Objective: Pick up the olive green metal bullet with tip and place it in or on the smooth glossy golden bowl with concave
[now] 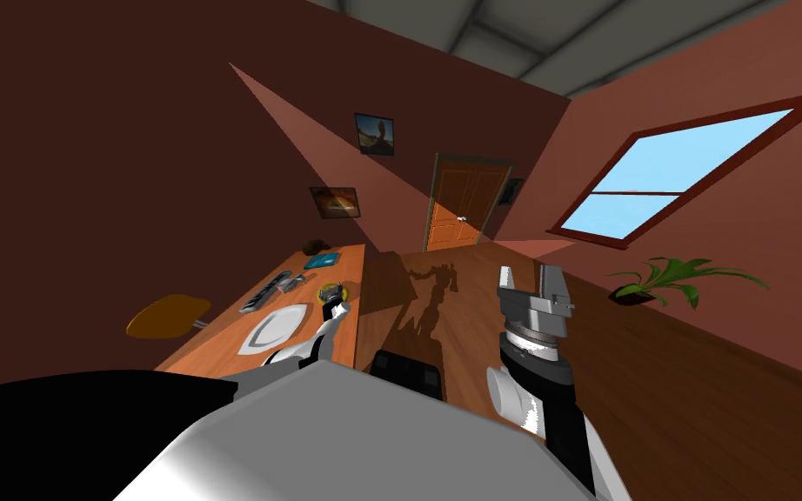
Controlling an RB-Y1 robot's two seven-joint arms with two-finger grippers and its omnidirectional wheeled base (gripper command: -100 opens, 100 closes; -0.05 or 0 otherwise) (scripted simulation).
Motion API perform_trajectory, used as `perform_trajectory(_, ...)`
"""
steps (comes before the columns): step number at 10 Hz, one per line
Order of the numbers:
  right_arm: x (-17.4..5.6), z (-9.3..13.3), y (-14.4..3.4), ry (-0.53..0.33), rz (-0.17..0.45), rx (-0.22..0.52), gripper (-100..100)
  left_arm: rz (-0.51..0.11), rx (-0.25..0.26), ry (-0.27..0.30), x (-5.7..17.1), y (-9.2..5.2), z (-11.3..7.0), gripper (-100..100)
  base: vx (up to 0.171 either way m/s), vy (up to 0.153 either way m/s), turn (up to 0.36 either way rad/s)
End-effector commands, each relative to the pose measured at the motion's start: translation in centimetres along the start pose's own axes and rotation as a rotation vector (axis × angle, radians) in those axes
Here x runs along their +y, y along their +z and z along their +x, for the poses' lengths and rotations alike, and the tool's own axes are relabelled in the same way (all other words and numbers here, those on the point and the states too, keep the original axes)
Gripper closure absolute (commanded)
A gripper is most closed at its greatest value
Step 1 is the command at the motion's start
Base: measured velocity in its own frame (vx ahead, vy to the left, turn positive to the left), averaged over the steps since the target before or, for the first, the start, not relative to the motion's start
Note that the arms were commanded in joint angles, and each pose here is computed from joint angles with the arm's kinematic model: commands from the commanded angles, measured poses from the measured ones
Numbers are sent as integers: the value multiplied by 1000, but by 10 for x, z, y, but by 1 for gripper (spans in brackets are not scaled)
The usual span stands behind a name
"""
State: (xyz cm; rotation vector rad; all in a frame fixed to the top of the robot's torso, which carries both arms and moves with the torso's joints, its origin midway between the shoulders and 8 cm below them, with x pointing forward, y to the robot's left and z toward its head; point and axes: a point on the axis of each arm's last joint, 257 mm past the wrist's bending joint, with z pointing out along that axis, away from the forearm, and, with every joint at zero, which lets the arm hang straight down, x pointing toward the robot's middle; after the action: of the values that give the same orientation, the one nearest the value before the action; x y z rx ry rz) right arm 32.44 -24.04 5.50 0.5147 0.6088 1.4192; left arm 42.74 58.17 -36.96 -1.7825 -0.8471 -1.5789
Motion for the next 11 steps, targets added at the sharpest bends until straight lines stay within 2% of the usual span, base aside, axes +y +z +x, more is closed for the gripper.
perform_trajectory(1,0,0,0,0,0,0,0,-18,0,4,15,-2,5,-100,32,-15,133)
perform_trajectory(2,0,0,0,0,0,0,0,-18,0,4,15,-2,5,-100,6,-3,24)
perform_trajectory(3,0,0,0,0,0,0,0,-61,5,5,52,-6,14,-100,26,-15,138)
perform_trajectory(11,0,0,0,0,0,0,0,-61,5,8,52,-6,14,-100,3,-2,16)
